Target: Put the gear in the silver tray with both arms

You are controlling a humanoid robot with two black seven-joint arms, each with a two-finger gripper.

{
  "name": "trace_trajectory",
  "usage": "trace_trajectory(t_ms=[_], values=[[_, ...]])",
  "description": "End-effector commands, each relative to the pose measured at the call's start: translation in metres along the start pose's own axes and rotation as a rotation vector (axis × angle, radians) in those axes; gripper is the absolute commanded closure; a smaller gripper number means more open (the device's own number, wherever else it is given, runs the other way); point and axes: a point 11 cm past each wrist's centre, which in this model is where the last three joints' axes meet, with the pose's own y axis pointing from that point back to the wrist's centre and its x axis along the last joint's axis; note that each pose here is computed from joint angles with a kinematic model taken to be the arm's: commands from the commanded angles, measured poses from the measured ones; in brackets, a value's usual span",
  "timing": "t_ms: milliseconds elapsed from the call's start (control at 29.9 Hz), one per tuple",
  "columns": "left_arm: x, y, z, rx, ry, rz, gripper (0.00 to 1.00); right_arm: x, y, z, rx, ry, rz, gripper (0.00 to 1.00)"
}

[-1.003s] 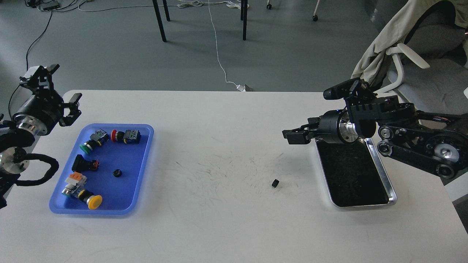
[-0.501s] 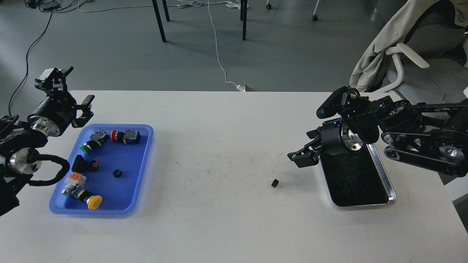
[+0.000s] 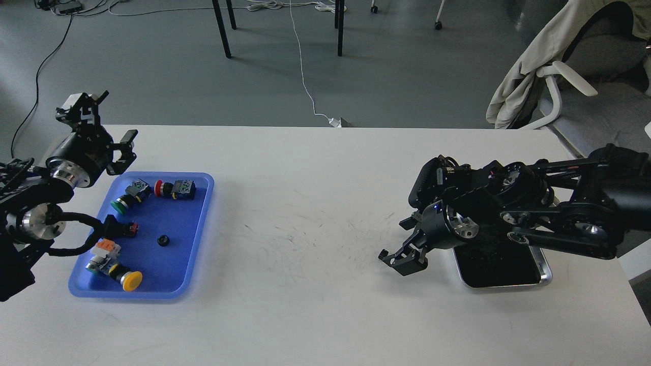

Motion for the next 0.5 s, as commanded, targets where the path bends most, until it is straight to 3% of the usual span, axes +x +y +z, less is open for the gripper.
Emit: trace_trajectory(t_ms=[0,234,468], values=[[0.0,0.0,0.0,0.0,0.001,0.001,0.01,0.001,-0.005,-0.002,0.004,0.006,-0.007,0.09],[0.002,0.001,0.0,-0.002,0.0,0.004,0.01,0.003,-0.015,-0.005,0.013,0.012,-0.014,0.18],[0.003,0.001,0.003,-0.01,0.007,0.007,0.01,0.0,-0.026,-0.007,0.017,0.003,-0.025,0.18]])
